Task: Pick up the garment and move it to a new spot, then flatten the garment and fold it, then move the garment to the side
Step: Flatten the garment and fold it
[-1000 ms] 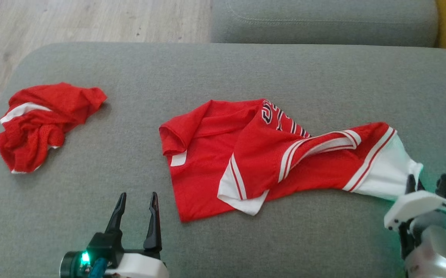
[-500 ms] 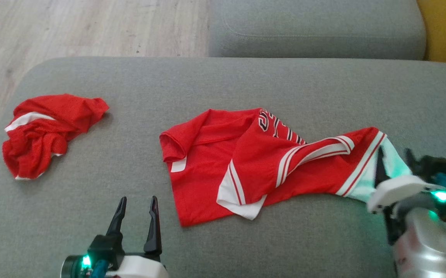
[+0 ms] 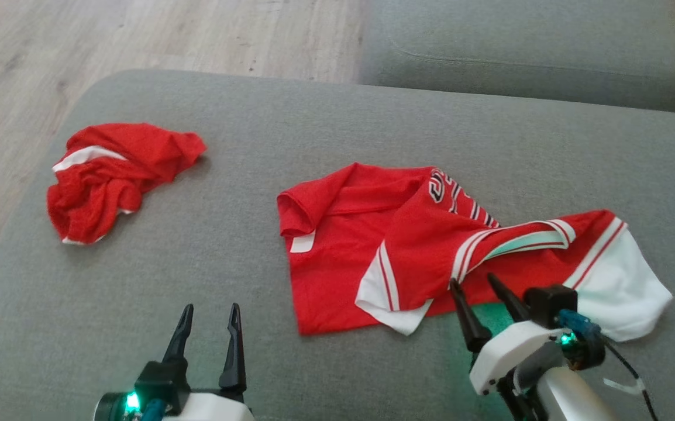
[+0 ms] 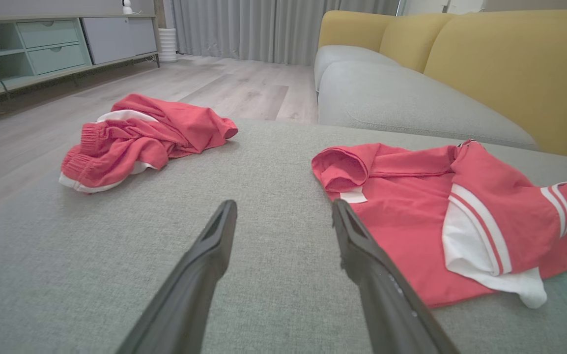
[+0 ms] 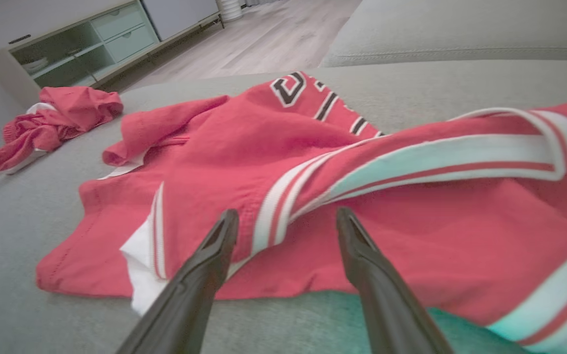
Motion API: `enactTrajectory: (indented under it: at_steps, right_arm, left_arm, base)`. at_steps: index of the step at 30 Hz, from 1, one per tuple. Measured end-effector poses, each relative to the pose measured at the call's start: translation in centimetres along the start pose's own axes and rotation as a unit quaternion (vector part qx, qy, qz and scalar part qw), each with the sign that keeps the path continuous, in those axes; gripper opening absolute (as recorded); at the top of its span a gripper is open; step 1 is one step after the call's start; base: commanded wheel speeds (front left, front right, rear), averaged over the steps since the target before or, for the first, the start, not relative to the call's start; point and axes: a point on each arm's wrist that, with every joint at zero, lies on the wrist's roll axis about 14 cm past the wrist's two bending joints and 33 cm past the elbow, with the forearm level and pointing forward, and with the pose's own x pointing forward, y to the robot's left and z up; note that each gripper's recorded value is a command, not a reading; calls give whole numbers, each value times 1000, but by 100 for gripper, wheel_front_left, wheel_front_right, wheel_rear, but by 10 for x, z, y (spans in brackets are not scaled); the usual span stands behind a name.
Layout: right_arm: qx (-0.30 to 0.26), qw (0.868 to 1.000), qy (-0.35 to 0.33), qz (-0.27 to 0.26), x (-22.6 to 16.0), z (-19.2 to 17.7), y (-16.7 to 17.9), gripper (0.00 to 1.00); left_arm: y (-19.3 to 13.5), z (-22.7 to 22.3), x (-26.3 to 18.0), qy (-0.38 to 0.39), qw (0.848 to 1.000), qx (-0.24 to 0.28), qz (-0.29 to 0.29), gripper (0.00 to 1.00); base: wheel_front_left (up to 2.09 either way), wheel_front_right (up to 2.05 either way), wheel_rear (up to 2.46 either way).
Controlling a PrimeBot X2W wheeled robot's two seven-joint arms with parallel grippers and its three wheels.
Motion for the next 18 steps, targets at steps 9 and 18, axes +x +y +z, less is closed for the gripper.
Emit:
enactTrajectory:
  at_steps: [9, 18]
  right_arm:
    - [-9, 997, 63, 44, 11, -20, 27, 100]
    - [-31, 993, 94, 60, 31, -25, 33, 100]
  left_arm:
    - [15, -4, -8, 5, 1000, -4, 27, 100]
    - [26, -11, -13, 15, 999, -7, 46, 100]
  base:
    - [0, 0, 0]
    - [0, 0, 0]
